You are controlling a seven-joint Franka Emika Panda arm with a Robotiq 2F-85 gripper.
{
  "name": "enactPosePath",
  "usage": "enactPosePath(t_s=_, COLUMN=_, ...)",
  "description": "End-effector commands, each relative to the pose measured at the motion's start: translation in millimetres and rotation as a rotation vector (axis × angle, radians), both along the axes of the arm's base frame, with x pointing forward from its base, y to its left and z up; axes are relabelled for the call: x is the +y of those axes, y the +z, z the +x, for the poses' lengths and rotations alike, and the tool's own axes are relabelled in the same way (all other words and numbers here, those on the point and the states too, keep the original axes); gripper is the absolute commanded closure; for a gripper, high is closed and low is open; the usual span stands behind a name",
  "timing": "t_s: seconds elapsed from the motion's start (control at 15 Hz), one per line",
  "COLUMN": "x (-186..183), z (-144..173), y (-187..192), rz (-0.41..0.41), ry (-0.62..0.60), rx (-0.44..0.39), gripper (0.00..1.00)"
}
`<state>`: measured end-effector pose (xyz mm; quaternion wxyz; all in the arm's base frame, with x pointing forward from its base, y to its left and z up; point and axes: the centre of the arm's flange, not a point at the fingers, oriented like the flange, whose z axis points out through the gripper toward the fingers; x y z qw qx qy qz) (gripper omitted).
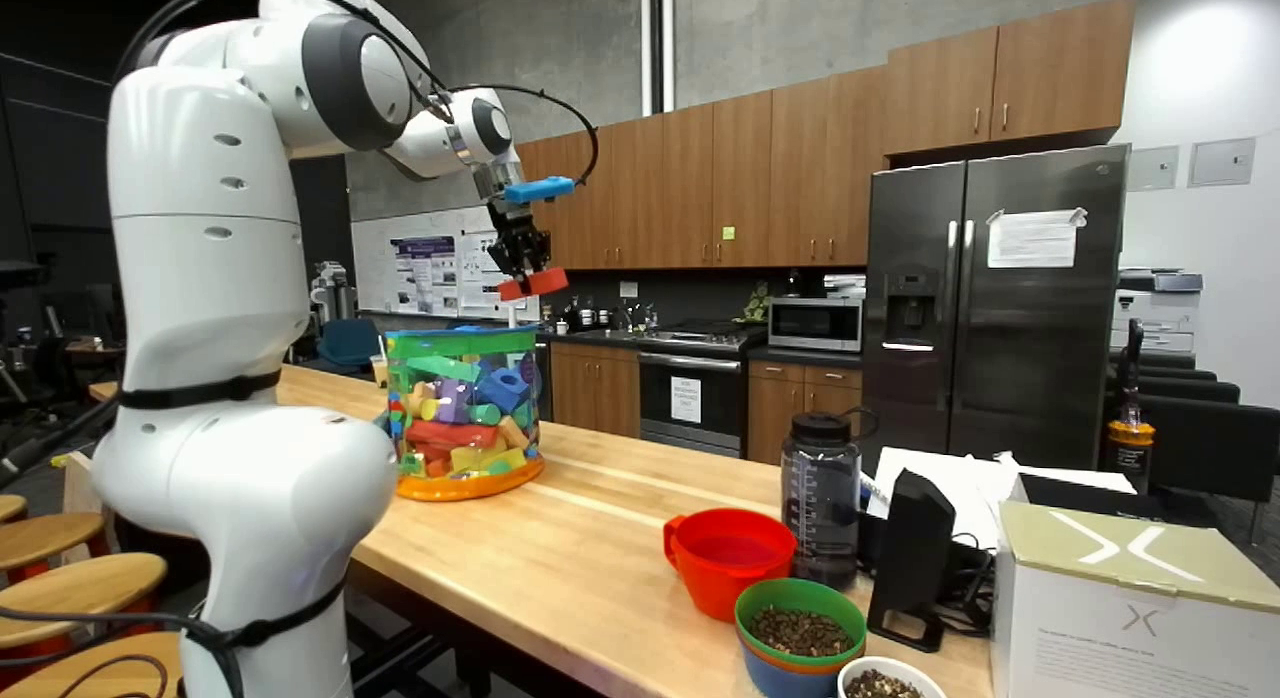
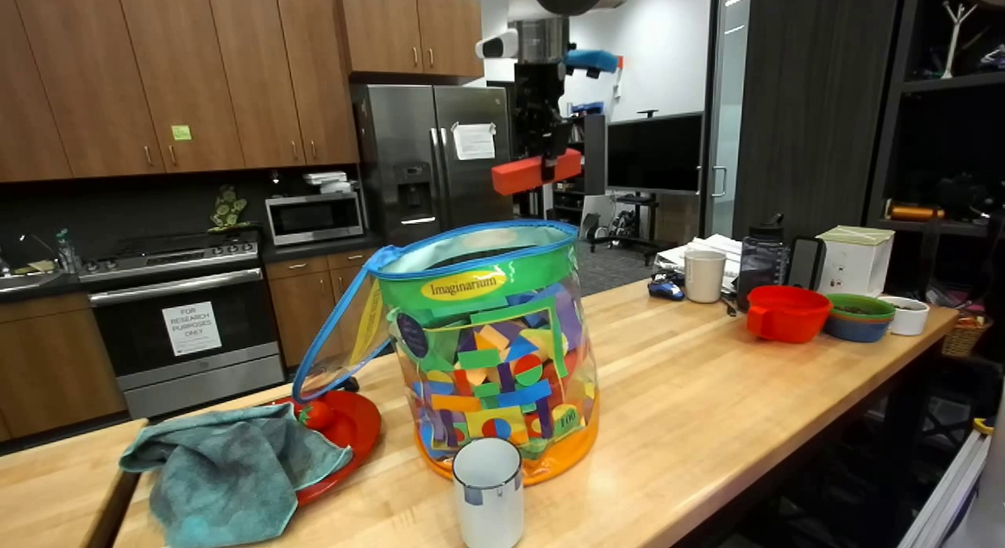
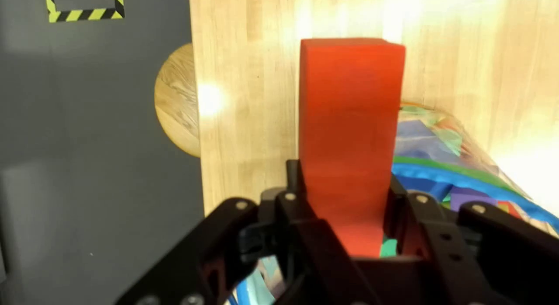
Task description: Remove one orange block from the toy bag
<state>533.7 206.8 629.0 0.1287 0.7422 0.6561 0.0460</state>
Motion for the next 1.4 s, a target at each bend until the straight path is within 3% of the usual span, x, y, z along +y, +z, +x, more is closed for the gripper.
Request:
enactPosePath(t_s=0.0, x=-41, z=-28, y=3, rz=-0.031, ry=-0.114, rx=-0.03, gripper=0.84)
enactPosePath(t_s=0.67, x=-138, z=-120, y=-22, rz=0.014, ry=-0.371, rx=0.089, gripper=0.84)
enactPosePath(t_s=0.93, x=-155, z=-166, y=-79, rz=0.119, ry=-0.45, rx=0.137, gripper=0.84)
enactPosePath(t_s=1.33, x=-135, z=-228, y=-180, rz=0.197, ry=-0.453, rx=0.336, gripper=0.84)
